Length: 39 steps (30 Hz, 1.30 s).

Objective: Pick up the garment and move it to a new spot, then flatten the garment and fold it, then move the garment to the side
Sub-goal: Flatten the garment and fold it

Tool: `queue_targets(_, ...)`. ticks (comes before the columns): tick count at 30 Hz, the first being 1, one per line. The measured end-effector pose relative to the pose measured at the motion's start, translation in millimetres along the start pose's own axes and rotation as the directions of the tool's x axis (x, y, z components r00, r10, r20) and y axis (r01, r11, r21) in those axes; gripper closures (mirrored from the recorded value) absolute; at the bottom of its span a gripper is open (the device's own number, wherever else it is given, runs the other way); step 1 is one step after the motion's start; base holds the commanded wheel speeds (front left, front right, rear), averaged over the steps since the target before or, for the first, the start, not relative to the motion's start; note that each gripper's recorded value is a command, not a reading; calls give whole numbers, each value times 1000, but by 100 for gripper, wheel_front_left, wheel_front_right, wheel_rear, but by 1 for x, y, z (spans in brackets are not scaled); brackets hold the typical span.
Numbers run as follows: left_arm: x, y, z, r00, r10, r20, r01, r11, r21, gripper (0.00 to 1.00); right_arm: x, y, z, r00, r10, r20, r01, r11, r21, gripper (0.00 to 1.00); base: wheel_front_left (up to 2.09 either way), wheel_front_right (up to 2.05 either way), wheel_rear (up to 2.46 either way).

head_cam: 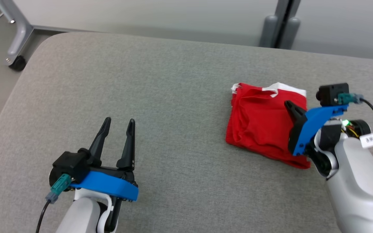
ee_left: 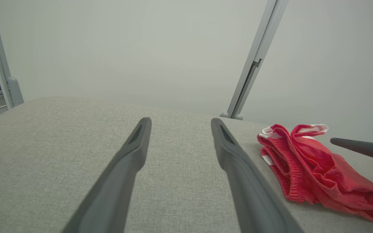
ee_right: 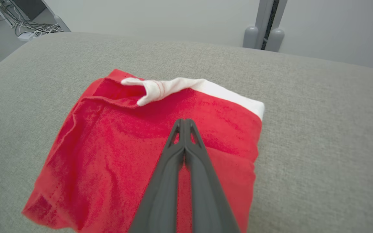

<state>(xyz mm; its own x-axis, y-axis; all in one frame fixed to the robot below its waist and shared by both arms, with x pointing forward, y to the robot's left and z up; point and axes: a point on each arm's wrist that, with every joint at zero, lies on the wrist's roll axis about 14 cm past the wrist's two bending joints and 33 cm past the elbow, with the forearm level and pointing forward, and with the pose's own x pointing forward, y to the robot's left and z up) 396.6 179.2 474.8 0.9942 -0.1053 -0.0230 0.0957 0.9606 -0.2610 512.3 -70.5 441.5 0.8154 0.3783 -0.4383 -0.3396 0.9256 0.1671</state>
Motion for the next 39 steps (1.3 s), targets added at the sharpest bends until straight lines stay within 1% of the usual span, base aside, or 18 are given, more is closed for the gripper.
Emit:
queue_targets(3, 2, 1, 0, 1000, 3, -1, -3, 1000, 5, 0, 20, 12, 5, 999, 31, -32, -32, 999, -21, 100, 0, 0, 0)
queue_targets(5, 4, 3, 0, 1000, 8, -4, -8, 1000, 9, 0, 40, 23, 20, 998, 57, -24, -58, 998, -36, 100, 0, 0, 0)
queue_targets(7, 6, 3, -2, 1000, 13, -8, -13, 1000, 7, 0, 53, 32, 33, 997, 79, 3, -78, 996, -34, 100, 0, 0, 0)
queue_targets(8, 9, 6, -3, 1000, 20, -12, -20, 1000, 8, 0, 63, 42, 47, 994, 105, 43, -104, 994, -16, 100, 0, 0, 0)
queue_targets(10, 10, 8, -7, 999, 28, -23, -28, 1000, 7, 0, 69, 50, 59, 988, 125, 91, -125, 992, -3, 100, 0, 0, 0)
queue_targets(11, 10, 8, -7, 999, 28, -23, -28, 1000, 7, 0, 69, 50, 59, 988, 125, 91, -125, 992, -3, 100, 0, 0, 0)
queue_targets(12, 11, 8, -9, 999, 28, -27, -28, 1000, 9, 0, 69, 52, 67, 982, 132, 135, -134, 991, 10, 100, 0, 0, 0)
queue_targets(13, 12, 8, -8, 999, 27, -25, -27, 1000, 8, 0, 66, 51, 71, 978, 132, 163, -135, 991, 11, 73, 0, 0, 0)
queue_targets(14, 13, 8, -7, 999, 27, -21, -27, 1000, 6, 0, 62, 50, 78, 970, 131, 203, -139, 990, 22, 8, 0, 0, 0)
queue_targets(15, 15, 8, -5, 1000, 28, -14, -28, 1000, 6, 0, 57, 49, 88, 958, 127, 259, -143, 989, 41, 0, 0, 0, 0)
queue_targets(17, 15, 9, -4, 999, 32, -8, -32, 999, 6, 0, 44, 41, 99, 937, 115, 331, -135, 990, 38, 0, 0, 0, 0)
queue_targets(20, 13, 13, -5, 999, 46, -6, -45, 999, 4, 0, 19, 21, 102, 905, 72, 419, -105, 993, 55, 0, 0, 0, 0)
queue_targets(23, 9, 15, -8, 999, 48, -16, -48, 999, 23, 0, -10, -1, 105, 875, 24, 484, -54, 997, 48, 0, 0, 0, 0)
queue_targets(25, 6, 18, -5, 998, 57, -8, -57, 998, 24, 0, -31, -16, 101, 862, -13, 506, -7, 999, 36, 0, 0, 0, 0)
queue_targets(28, 2, 19, -3, 998, 61, -3, -61, 998, 27, 0, -59, -35, 86, 859, -71, 508, 58, 997, 40, 0, 0, 0, 0)
queue_targets(33, -4, 16, -2, 999, 53, 2, -53, 998, 34, 0, -104, -57, 61, 852, -152, 501, 146, 988, 52, 0, 0, 0, 0)
queue_targets(39, -10, 9, -3, 999, 38, -2, -37, 999, 39, 0, -144, -65, 27, 856, -228, 464, 215, 973, 81, 0, 0, 0, 0)
